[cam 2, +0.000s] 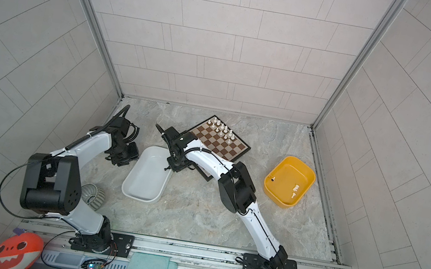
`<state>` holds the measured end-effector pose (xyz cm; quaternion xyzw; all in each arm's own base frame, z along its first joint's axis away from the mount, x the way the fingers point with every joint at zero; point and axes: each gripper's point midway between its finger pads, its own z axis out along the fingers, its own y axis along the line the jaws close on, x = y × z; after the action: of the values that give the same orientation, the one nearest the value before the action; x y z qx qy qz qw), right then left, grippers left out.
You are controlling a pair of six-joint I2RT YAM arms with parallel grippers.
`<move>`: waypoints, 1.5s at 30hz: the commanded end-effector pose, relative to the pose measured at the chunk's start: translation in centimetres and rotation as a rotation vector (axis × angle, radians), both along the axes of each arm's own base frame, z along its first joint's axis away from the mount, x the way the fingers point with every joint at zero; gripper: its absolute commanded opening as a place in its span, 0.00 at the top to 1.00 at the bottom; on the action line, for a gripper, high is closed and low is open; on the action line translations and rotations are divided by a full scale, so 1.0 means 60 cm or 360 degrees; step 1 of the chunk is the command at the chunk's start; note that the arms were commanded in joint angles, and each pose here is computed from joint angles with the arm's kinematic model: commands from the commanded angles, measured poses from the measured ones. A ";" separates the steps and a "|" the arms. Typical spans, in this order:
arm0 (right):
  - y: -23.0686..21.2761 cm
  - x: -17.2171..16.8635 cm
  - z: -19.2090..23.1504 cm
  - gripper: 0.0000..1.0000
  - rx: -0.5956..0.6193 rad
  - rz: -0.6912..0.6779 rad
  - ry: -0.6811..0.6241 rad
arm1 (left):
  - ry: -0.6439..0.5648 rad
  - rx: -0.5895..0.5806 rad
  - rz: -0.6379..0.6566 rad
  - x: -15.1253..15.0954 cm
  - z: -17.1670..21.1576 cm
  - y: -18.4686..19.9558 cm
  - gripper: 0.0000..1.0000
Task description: Set up the chess pieces on the board
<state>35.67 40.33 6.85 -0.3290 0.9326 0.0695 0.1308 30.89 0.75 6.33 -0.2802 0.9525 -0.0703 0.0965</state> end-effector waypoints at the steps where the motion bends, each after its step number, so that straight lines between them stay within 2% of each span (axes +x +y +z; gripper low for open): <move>1: 0.069 0.018 0.025 0.67 0.0208 0.0085 -0.0116 | 0.0138 -0.0160 -0.0067 -0.047 -0.010 -0.043 0.55; 9: 0.111 0.011 0.034 0.58 0.0352 0.0140 -0.0107 | 0.0096 -0.0077 -0.0020 -0.064 0.013 -0.022 0.54; 15: 0.123 0.017 0.042 0.57 0.0390 0.0125 -0.0147 | -0.0006 0.0091 0.0043 -0.055 0.058 0.013 0.52; 20: 0.085 0.039 0.103 0.55 0.0384 -0.0020 -0.0230 | -0.0154 0.0288 0.0043 -0.047 0.131 0.049 0.52; 23: 0.065 0.039 0.155 0.50 0.0424 -0.0019 -0.0276 | -0.0262 0.0288 -0.0031 -0.044 0.165 0.038 0.52; 25: 0.054 0.033 0.182 0.47 0.0466 -0.0017 -0.0280 | -0.0313 0.0239 -0.0172 -0.038 0.175 0.010 0.52; 28: 0.024 0.021 0.214 0.45 0.0495 -0.0041 -0.0278 | -0.0309 0.0191 -0.0359 -0.030 0.166 -0.034 0.50; 34: -0.050 -0.031 0.260 0.36 0.0599 -0.0041 -0.0327 | -0.0162 0.0128 -0.0535 -0.003 0.110 -0.082 0.49; 40: -0.139 -0.080 0.254 0.27 0.0774 -0.0115 -0.0361 | 0.0050 0.0193 -0.0615 0.025 0.047 -0.076 0.49; 45: -0.200 -0.101 0.249 0.27 0.0831 -0.0194 -0.0344 | 0.0154 0.0285 -0.0587 0.043 0.014 -0.059 0.52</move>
<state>29.50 28.73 19.89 -0.2448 0.8978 0.2319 0.2832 32.68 -3.66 6.91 -0.0984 0.9935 -0.0155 0.0548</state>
